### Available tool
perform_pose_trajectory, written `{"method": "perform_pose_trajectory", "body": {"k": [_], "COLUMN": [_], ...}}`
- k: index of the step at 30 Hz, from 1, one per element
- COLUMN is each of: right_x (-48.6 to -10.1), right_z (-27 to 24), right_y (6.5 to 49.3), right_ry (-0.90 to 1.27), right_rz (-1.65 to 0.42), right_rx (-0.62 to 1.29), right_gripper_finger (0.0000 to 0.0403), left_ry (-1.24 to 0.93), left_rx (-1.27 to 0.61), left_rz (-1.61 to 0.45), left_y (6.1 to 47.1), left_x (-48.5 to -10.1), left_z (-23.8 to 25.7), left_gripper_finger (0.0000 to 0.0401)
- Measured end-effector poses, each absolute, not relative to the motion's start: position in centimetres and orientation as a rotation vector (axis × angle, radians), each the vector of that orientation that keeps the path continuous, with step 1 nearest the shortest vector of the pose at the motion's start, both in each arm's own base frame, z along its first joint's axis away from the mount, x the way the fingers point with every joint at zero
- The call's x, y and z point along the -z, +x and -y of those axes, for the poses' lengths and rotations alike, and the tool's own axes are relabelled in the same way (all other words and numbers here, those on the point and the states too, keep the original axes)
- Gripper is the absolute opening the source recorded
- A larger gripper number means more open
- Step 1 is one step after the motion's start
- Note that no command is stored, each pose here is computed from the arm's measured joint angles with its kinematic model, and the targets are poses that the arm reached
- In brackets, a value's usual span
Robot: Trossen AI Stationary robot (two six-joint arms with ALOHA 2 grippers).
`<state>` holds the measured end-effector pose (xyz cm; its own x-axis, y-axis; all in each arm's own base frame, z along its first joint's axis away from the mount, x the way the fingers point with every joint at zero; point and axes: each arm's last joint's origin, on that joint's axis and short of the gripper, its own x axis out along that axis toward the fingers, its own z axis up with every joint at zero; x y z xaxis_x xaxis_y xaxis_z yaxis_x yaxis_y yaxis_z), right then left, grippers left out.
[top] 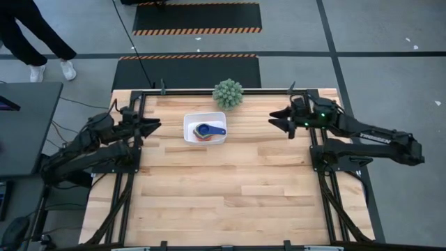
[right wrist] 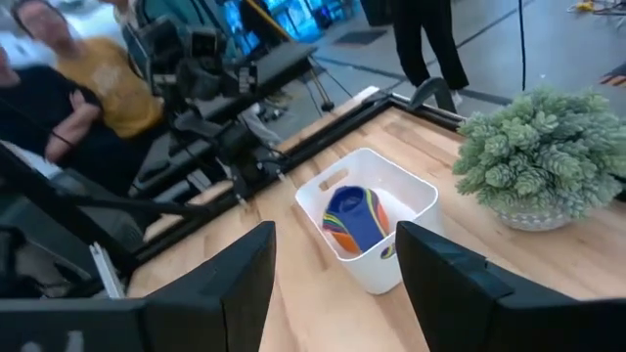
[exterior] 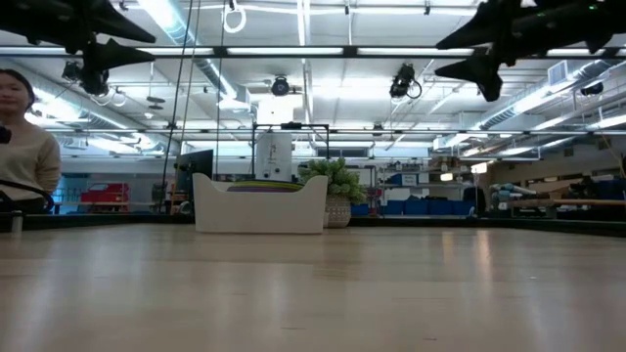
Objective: Nest measuring cups in basket
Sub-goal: Return to Home Position
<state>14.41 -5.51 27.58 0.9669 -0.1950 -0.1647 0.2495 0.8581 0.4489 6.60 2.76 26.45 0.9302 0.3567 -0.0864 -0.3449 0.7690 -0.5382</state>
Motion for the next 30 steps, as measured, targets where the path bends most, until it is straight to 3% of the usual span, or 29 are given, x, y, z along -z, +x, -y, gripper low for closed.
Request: {"method": "perform_pose_trajectory", "body": {"k": [12, 30], "right_x": [-27.1, -26.9], "right_z": [4.2, 3.0], "right_y": [10.8, 7.4], "right_ry": [0.518, 0.523], "right_rz": [0.013, 0.06], "right_rx": [0.285, 0.36], "right_gripper_finger": [0.0217, 0.0216], "left_ry": [-0.596, -0.599], "left_rx": [-0.444, -0.455], "left_rz": [0.078, 0.059], "left_y": [4.3, 4.3], "left_x": [-25.9, -25.7], "left_z": [-2.0, -2.0], "left_gripper_finger": [0.0142, 0.0142]}}
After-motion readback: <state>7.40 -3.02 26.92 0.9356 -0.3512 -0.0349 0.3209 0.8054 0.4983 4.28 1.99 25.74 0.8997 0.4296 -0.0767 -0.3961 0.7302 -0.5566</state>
